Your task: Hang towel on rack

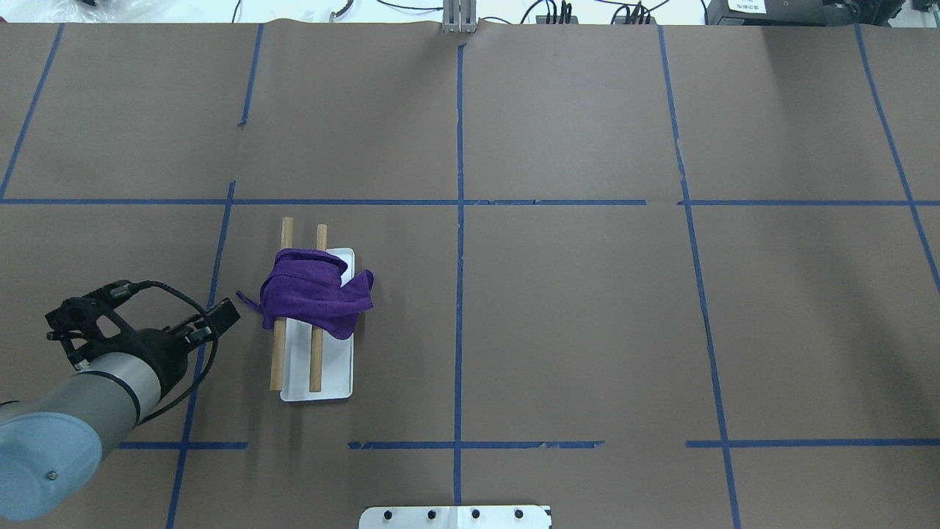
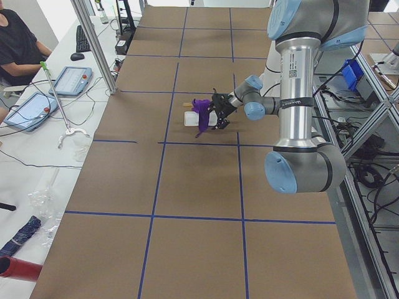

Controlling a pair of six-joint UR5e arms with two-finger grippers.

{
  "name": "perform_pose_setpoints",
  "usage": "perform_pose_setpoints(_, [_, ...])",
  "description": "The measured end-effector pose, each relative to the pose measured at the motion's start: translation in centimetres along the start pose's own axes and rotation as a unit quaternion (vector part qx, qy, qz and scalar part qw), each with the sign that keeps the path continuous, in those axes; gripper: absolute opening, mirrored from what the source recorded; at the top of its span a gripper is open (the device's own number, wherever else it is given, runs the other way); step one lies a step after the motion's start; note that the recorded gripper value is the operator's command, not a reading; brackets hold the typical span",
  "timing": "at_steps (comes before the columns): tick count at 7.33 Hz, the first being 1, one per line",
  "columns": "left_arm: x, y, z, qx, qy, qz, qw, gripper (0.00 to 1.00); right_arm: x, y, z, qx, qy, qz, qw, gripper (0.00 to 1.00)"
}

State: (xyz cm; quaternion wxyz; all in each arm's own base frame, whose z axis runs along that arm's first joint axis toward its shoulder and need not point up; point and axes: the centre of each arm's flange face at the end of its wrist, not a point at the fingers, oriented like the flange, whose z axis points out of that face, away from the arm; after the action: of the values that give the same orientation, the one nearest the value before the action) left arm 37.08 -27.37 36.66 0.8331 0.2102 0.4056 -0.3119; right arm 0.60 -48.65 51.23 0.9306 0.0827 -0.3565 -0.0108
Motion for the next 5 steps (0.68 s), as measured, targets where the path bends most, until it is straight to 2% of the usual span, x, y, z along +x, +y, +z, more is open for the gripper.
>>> perform_pose_setpoints(3, [0.2,-6.5,-1.1,-0.052,-0.007,0.061,0.9967,1.0,1.0,1.3,0.8,-0.011,0.004,0.009,0.9999,1.0])
perform_pose_setpoints(5, [-0.5,-11.1,-1.1,-0.086,-0.007,0.126,0.9883,1.0,2.1,1.7,2.0,-0.024,0.004,0.019,0.9995,1.0])
